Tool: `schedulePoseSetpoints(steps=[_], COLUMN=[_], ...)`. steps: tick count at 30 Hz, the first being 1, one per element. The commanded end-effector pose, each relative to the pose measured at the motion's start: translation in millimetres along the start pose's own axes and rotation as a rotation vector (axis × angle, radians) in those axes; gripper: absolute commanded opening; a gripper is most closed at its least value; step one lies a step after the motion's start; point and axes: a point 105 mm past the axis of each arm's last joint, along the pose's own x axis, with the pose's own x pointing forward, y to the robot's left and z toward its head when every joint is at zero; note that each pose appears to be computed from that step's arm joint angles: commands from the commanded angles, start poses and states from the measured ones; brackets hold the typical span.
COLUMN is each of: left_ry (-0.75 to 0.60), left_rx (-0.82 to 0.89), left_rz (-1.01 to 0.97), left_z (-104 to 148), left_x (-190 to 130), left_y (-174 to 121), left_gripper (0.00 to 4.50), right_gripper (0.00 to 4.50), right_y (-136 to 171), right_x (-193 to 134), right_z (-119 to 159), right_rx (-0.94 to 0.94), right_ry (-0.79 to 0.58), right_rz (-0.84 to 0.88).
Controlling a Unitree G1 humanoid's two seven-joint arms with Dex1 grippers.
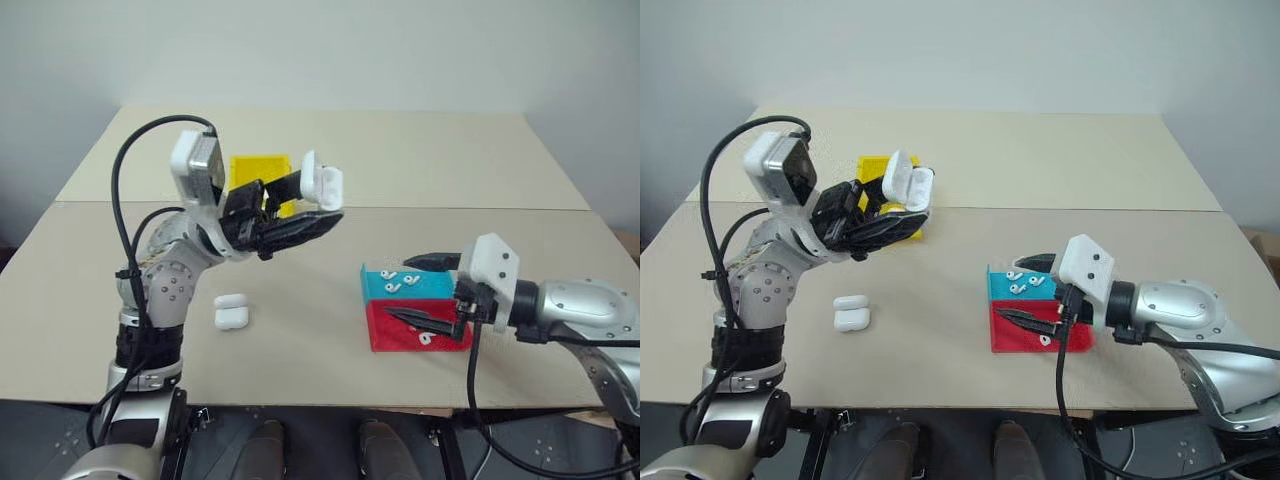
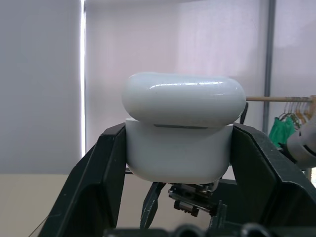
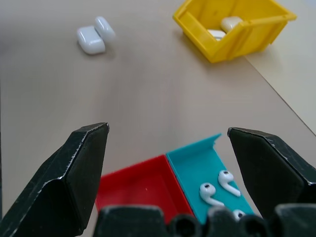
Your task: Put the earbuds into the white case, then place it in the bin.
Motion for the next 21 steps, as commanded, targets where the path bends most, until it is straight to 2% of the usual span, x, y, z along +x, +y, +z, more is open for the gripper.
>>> schedulePoseSetpoints(steps=[1,10,15,18,21], left_ry=[-0.036,-0.027,-0.011,-0.018,-0.024], left_rx=[0.023,-0.014,-0.030,-0.029,-0.027], left_rz=[-0.066,-0.069,-0.066,-0.066,-0.068], left_z=[9,0,-4,-5,-6], left_x=[1,-2,-5,-3,-2], left_y=[-8,-11,-15,-17,-20], left_gripper=[2.81,2.81,2.81,2.81,2.81], right_gripper=[4.50,4.50,4.50,4.50,3.91], right_y=[-5,-6,-5,-5,-5], right_x=[-8,-14,-18,-18,-13], right_z=[1,-1,-17,-24,-32], right_rx=[-0.045,-0.046,-0.073,-0.094,-0.178], right_ry=[0.054,0.140,0.337,0.398,0.446], right_rz=[-0.018,0.026,0.123,0.190,0.267])
